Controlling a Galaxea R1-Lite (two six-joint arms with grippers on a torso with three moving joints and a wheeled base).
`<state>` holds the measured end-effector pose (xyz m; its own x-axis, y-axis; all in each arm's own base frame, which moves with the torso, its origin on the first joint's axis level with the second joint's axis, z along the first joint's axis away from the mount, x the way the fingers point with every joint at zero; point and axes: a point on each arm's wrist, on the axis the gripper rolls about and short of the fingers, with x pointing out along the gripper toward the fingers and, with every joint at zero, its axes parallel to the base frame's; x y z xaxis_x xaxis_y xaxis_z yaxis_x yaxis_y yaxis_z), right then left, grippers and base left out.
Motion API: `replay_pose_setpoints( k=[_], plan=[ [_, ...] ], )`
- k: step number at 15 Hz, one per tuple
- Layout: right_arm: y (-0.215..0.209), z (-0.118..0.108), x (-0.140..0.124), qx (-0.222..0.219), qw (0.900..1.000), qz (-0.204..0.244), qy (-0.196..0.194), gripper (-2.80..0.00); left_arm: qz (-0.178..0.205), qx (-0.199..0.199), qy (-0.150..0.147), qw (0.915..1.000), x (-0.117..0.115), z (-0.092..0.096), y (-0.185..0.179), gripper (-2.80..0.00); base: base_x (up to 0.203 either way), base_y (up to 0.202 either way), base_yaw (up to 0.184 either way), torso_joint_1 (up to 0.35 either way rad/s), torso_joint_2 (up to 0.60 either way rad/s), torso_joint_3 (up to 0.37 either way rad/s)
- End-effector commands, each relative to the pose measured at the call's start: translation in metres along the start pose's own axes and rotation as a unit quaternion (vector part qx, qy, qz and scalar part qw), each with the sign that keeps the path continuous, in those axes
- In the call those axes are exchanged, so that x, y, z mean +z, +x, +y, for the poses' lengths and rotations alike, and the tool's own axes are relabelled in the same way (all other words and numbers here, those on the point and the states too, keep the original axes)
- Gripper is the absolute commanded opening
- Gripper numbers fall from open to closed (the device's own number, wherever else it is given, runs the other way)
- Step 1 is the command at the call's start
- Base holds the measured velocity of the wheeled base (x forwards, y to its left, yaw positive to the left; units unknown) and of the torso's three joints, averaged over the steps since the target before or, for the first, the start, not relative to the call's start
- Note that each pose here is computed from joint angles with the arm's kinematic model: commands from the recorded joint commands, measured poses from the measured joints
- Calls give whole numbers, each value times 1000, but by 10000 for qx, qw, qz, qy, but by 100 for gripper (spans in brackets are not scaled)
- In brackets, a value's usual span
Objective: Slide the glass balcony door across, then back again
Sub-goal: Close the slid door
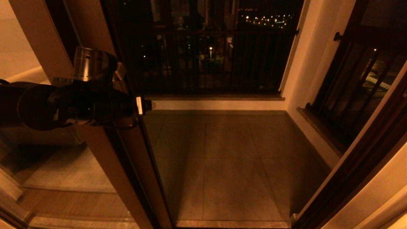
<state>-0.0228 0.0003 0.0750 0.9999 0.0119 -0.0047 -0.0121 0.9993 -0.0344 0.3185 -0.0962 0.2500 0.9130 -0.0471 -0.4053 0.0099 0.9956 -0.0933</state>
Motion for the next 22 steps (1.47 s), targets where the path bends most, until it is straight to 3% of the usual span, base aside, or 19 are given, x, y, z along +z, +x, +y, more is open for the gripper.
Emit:
replay_pose_setpoints(
  k=[1,7,22],
  plan=[
    [0,0,0,2,10000,0,-4,-280,21,57,-14,10000,-1,3,3,0,0,0,0,0,0,0],
    [0,0,0,2,10000,0,-4,-280,-186,-2,-28,9998,4,0,6,0,0,0,0,0,0,0],
    [0,0,0,2,10000,4,-4,-280,-252,-36,-30,9997,10,-5,18,0,0,0,0,0,0,0]
  ],
)
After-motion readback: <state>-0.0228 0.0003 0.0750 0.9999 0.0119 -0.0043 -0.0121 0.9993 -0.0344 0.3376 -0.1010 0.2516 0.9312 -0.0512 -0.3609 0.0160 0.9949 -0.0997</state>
